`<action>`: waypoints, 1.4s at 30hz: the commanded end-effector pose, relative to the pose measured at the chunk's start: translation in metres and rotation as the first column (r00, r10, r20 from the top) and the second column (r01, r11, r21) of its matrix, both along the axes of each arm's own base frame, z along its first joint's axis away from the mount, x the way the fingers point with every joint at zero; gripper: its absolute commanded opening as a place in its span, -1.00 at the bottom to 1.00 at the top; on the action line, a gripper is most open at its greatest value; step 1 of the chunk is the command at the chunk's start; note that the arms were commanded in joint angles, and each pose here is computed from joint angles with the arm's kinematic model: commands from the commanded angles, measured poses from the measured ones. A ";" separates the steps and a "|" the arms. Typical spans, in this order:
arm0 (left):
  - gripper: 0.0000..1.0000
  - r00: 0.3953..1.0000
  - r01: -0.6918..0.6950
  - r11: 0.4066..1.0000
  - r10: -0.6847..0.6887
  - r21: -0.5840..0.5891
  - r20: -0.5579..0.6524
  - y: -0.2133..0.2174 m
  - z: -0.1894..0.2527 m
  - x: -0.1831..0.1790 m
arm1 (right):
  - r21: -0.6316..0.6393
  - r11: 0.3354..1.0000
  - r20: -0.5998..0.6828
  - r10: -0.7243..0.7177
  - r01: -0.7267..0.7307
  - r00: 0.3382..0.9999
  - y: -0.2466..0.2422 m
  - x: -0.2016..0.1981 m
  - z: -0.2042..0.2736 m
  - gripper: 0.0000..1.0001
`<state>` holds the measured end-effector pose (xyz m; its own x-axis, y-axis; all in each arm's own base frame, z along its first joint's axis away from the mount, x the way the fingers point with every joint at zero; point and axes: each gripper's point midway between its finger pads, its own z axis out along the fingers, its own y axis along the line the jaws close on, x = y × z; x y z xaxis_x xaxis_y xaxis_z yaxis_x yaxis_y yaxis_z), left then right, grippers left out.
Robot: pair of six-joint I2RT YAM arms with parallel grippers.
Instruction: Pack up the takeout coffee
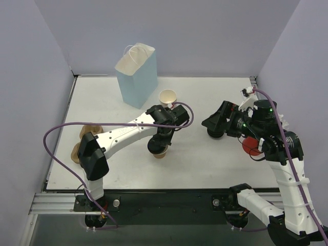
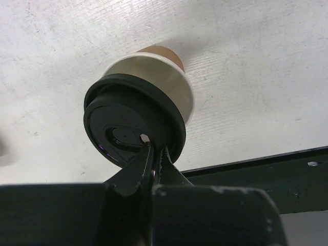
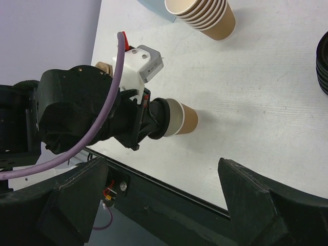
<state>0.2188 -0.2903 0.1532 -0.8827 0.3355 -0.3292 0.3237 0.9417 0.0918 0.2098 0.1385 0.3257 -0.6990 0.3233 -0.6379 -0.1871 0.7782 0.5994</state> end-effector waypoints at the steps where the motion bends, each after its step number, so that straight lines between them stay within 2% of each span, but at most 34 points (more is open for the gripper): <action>1: -1.00 1.000 0.013 1.000 -0.013 -0.016 0.025 -0.007 0.010 0.005 | 0.005 1.000 0.023 -0.014 0.013 1.000 -0.003 0.001 0.013 0.88; 10: -0.96 1.000 0.023 1.000 -0.023 -0.012 0.016 -0.013 0.004 0.006 | -0.003 1.000 0.026 -0.015 0.015 1.000 -0.004 0.000 0.013 0.88; 23: -0.78 0.999 0.034 0.999 -0.034 0.006 -0.004 -0.019 -0.006 0.008 | -0.020 1.000 0.038 -0.016 0.017 0.999 -0.007 -0.002 0.017 0.87; 33: -0.42 0.999 0.035 0.999 -0.035 0.011 0.003 -0.019 0.000 0.007 | -0.027 0.999 0.033 -0.018 0.019 0.999 -0.008 -0.001 0.017 0.88; 42: -0.25 0.999 0.020 0.993 -0.014 -0.114 0.052 -0.032 0.040 0.012 | -0.023 1.000 0.018 -0.019 0.020 1.000 -0.006 0.002 0.015 0.87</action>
<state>0.2282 -0.3154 0.1555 -0.8707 0.3582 -0.3370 0.3548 0.9320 0.0740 0.2104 0.1339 0.3326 -0.6931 0.3084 -0.6515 -0.1861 0.7966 0.5752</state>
